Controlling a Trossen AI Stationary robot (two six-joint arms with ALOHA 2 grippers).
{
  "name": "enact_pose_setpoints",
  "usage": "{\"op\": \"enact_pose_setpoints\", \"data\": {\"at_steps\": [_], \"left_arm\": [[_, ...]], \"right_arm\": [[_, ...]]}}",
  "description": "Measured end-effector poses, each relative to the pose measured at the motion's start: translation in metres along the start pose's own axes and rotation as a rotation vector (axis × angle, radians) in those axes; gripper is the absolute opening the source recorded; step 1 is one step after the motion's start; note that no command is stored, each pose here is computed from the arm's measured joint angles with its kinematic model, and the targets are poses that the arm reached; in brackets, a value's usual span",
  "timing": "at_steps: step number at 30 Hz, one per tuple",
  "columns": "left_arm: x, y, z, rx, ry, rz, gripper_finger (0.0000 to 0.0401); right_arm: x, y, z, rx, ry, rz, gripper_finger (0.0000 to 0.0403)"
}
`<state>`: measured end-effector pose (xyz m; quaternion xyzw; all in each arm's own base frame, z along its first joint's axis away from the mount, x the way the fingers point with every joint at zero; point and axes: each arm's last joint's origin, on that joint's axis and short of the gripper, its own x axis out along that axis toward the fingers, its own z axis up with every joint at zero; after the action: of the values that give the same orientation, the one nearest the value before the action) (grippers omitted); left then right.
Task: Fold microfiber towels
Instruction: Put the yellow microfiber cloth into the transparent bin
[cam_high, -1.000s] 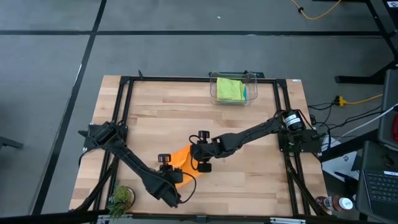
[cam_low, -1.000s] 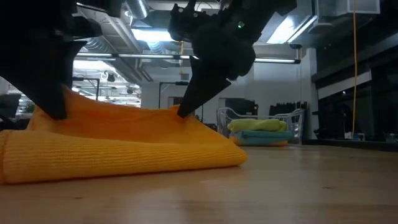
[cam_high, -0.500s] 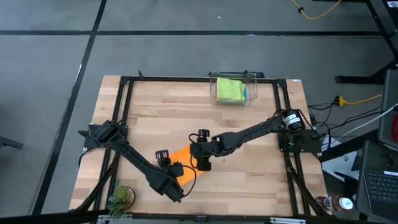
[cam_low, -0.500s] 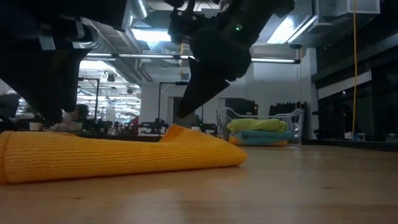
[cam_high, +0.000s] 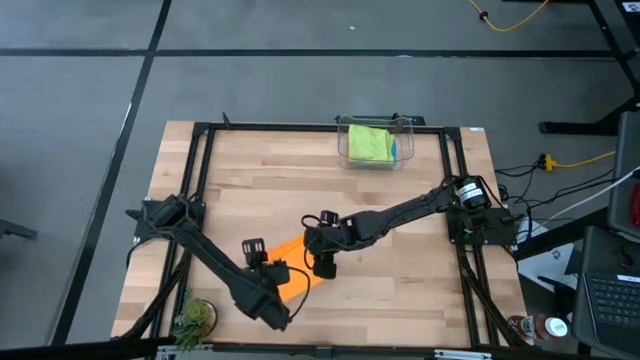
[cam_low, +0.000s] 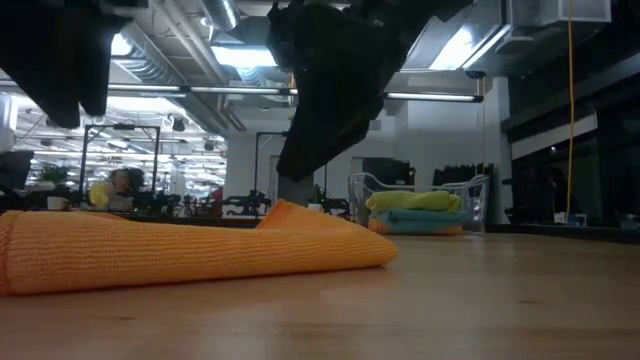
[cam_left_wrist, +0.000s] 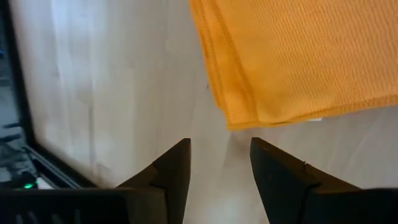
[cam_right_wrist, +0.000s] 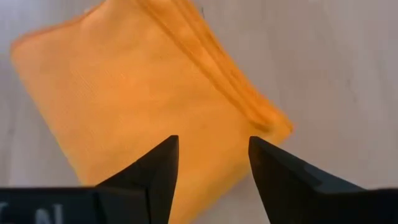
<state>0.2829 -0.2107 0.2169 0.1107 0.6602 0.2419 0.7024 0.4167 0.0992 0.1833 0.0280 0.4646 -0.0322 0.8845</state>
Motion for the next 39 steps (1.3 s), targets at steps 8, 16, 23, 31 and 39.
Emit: {"op": "enact_pose_setpoints", "data": {"at_steps": [8,16,23,31,39], "left_arm": [[-0.011,-0.006,-0.017,-0.012,-0.067,0.07,0.0157],[-0.016,-0.012,-0.025,-0.035,-0.152,0.098,0.0157],[-0.016,-0.012,-0.024,-0.035,-0.172,0.109,0.0157],[-0.016,-0.011,-0.023,-0.035,-0.175,0.113,0.0157],[-0.015,-0.011,-0.023,-0.037,-0.171,0.112,0.0157]], "right_arm": [[0.007,0.036,-0.016,0.148,-0.236,-0.057,0.0197],[0.055,0.053,-0.043,0.283,-0.41,-0.032,0.0197],[0.085,0.058,-0.044,0.299,-0.476,-0.139,0.0197],[0.094,0.033,-0.043,0.235,-0.373,-0.184,0.0197],[0.081,-0.007,-0.026,0.121,-0.262,-0.169,0.0197]]}}
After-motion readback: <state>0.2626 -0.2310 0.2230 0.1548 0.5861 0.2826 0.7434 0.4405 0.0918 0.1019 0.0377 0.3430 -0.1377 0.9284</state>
